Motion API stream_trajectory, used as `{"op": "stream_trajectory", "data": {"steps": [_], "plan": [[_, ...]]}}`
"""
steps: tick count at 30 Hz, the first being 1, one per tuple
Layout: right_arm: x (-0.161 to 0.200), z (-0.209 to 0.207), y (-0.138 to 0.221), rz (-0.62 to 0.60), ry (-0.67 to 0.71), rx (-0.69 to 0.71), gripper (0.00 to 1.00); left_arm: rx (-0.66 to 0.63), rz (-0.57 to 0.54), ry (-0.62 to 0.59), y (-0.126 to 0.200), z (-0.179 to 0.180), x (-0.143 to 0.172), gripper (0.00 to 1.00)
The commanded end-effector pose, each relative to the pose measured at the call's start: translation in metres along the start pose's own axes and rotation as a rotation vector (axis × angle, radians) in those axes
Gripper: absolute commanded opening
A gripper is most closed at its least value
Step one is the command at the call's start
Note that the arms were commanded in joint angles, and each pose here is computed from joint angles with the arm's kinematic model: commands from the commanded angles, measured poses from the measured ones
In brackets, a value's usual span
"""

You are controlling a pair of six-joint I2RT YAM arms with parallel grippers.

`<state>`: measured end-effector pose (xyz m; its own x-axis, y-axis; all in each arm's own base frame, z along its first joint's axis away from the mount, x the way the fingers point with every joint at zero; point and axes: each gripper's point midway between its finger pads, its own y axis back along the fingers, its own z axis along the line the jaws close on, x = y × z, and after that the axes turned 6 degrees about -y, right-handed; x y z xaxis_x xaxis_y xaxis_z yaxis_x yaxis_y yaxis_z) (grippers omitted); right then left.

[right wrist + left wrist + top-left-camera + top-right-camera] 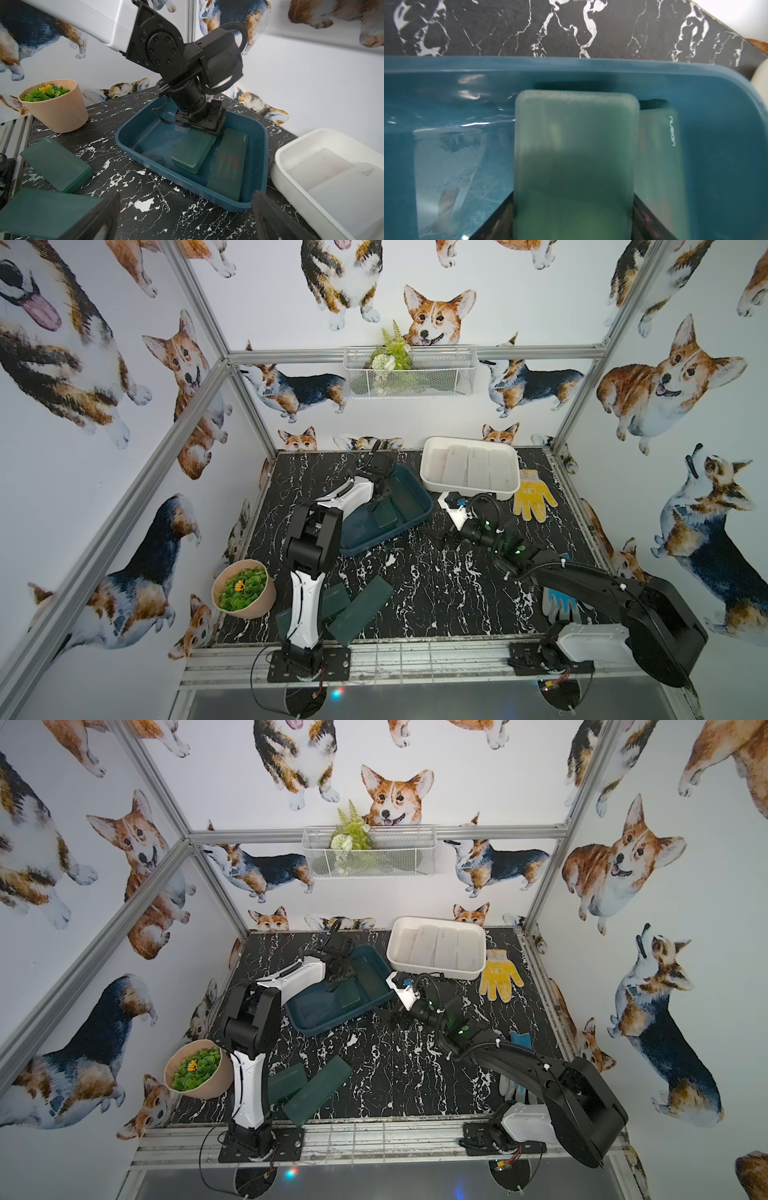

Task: Place the pencil cases by color into the storage box
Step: Place the pencil case at the storage box.

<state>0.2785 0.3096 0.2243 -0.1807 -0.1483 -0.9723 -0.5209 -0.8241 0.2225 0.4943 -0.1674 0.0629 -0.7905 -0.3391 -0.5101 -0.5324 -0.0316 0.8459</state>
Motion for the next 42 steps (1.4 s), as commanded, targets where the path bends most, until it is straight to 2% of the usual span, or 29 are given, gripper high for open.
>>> {"op": "stream_trajectory", "data": {"steps": [1, 10, 20, 26, 31, 36, 42], "plan": [[0.001, 0.007, -0.003, 0.009, 0.036, -0.042, 0.99, -0.035, 0.015, 0.029, -0.006, 0.006, 0.002, 0.67], [0.017, 0.006, -0.015, 0.068, 0.035, -0.058, 0.99, -0.066, 0.046, 0.032, -0.02, 0.008, 0.01, 0.7], [0.028, 0.003, -0.024, 0.104, 0.021, -0.054, 0.99, -0.033, 0.087, 0.103, -0.036, -0.002, 0.019, 0.74], [0.03, 0.002, -0.026, 0.113, 0.02, -0.052, 0.99, 0.009, 0.082, 0.13, -0.034, -0.012, 0.019, 0.86], [0.034, 0.001, -0.027, 0.119, 0.018, -0.047, 0.99, 0.09, 0.054, 0.126, -0.018, -0.031, 0.01, 0.93], [0.031, 0.0, -0.026, 0.104, 0.018, -0.041, 1.0, 0.176, 0.01, 0.083, 0.011, -0.045, -0.002, 0.97], [0.021, 0.002, -0.022, 0.085, 0.013, -0.041, 1.0, 0.258, -0.024, -0.045, 0.051, -0.041, 0.0, 0.98]]}}
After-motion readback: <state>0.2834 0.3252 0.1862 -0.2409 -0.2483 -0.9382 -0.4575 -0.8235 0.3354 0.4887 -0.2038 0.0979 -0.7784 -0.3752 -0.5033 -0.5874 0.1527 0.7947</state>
